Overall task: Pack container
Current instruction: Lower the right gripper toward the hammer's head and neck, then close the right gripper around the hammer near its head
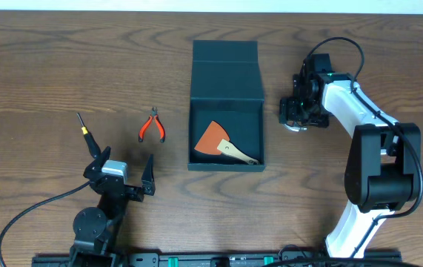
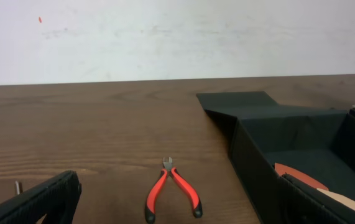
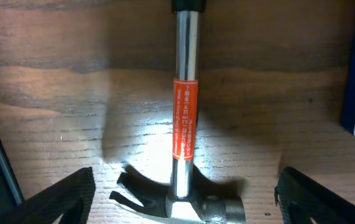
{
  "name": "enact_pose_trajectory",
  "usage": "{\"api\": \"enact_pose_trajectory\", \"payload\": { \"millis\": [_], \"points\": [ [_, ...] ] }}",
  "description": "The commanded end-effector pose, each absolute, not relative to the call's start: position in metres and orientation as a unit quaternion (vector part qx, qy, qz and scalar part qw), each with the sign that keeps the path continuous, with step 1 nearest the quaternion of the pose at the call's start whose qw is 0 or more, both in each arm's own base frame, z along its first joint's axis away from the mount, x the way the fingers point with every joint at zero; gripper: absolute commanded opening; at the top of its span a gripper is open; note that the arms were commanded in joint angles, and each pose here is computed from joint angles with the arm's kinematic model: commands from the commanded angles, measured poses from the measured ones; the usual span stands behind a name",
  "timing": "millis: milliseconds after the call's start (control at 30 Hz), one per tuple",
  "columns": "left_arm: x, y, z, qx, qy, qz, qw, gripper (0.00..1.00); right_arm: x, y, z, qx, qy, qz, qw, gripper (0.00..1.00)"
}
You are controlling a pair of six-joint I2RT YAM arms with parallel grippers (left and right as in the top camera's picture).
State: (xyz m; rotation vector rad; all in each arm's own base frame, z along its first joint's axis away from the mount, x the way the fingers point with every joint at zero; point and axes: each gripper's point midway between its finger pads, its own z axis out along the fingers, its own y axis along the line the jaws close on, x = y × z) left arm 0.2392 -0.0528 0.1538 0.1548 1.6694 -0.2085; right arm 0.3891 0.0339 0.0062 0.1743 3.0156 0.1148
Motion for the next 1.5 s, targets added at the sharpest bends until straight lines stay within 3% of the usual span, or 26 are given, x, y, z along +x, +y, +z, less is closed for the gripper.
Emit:
{"api": "enact_pose_trajectory", "payload": {
  "millis": [0,100,667,1200,1467],
  "points": [
    [0.237,-0.058,0.139,0.077,0.753,-0.102,0.645,0.99,0.384,0.035,-0.001,0.066,0.996,0.048,0.044,0.85],
    [0.237,-0.058,0.139,0.077,0.753,-0.102,0.645,0.99,0.384,0.039,-0.001,0.065,0.995,0.059,0.043,0.90],
    [0.237,-0.058,0.139,0.077,0.753,-0.102,0.645,0.98,0.377,0.039,-0.002,0.065,0.996,0.058,0.030,0.88],
    [0.237,-0.058,0.139,0.077,0.753,-0.102,0.645,0.98,0.373,0.039,-0.002,0.066,0.996,0.057,0.021,0.75],
    [0.237,-0.058,0.139,0.077,0.753,-0.102,0.645,0.99,0.373,0.035,-0.003,0.065,0.997,0.046,0.022,0.83]
  ]
}}
